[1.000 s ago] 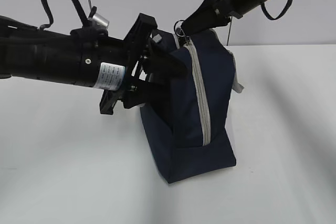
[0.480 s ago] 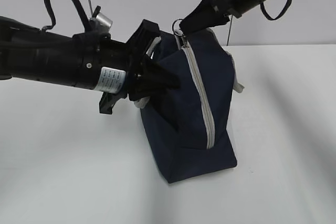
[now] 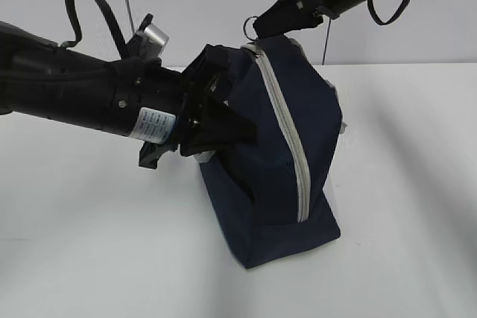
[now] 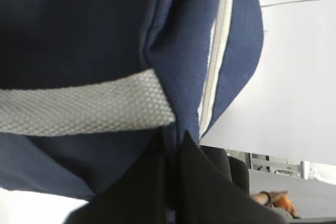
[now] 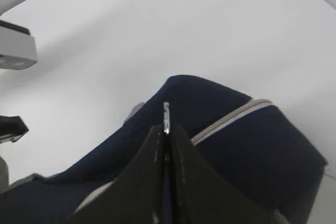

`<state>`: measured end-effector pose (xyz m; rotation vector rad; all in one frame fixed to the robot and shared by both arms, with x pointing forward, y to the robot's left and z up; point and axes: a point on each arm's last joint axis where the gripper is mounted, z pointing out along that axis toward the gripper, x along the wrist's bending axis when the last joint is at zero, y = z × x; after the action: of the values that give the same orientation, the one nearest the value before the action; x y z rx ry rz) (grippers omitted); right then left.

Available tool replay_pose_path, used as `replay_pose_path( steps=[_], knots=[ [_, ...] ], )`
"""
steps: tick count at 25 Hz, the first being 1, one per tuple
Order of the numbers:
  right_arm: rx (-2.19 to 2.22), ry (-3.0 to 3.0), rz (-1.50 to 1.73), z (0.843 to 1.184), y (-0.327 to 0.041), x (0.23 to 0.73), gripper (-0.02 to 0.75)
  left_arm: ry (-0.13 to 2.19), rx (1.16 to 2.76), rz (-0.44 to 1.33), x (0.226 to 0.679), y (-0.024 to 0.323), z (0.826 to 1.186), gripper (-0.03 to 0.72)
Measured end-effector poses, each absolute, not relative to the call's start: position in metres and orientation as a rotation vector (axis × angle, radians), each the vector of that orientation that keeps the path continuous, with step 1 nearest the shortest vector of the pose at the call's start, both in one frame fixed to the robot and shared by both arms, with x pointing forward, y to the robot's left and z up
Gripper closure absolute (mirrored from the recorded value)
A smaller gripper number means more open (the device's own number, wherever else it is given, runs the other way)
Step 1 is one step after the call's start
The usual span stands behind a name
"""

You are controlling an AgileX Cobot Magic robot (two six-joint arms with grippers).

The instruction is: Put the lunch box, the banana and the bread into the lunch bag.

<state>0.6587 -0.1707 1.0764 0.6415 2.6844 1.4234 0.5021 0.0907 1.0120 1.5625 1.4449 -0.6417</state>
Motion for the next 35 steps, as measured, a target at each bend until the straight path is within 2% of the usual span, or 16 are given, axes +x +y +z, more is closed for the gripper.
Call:
replay_pose_path(
  steps=[8, 23, 29, 31, 33, 35],
  knots=[
    [0.688, 2.548, 1.416, 1.078, -0.172, 0.671, 0.754, 1.397, 1.642, -0.674, 0.496, 0.09, 1.011, 0.683],
    [0.72, 2.595, 1.478, 1.03, -0.167, 0.732, 0.754, 1.333, 1.754, -0.692, 0.488, 0.093, 1.011, 0.685],
    [0.699, 2.624, 1.53, 1.032, -0.175, 0.73, 0.754, 1.321, 1.775, -0.672, 0.487, 0.094, 1.013, 0.68],
    [0.648, 2.624, 1.546, 1.033, -0.177, 0.729, 0.754, 1.319, 1.777, -0.675, 0.487, 0.094, 1.013, 0.62],
    [0.609, 2.623, 1.539, 1.033, -0.178, 0.729, 0.754, 1.315, 1.779, -0.682, 0.486, 0.094, 1.013, 0.47],
    [0.591, 2.624, 1.54, 1.034, -0.178, 0.729, 0.754, 1.33, 1.765, -0.695, 0.488, 0.098, 1.014, 0.263]
  ],
)
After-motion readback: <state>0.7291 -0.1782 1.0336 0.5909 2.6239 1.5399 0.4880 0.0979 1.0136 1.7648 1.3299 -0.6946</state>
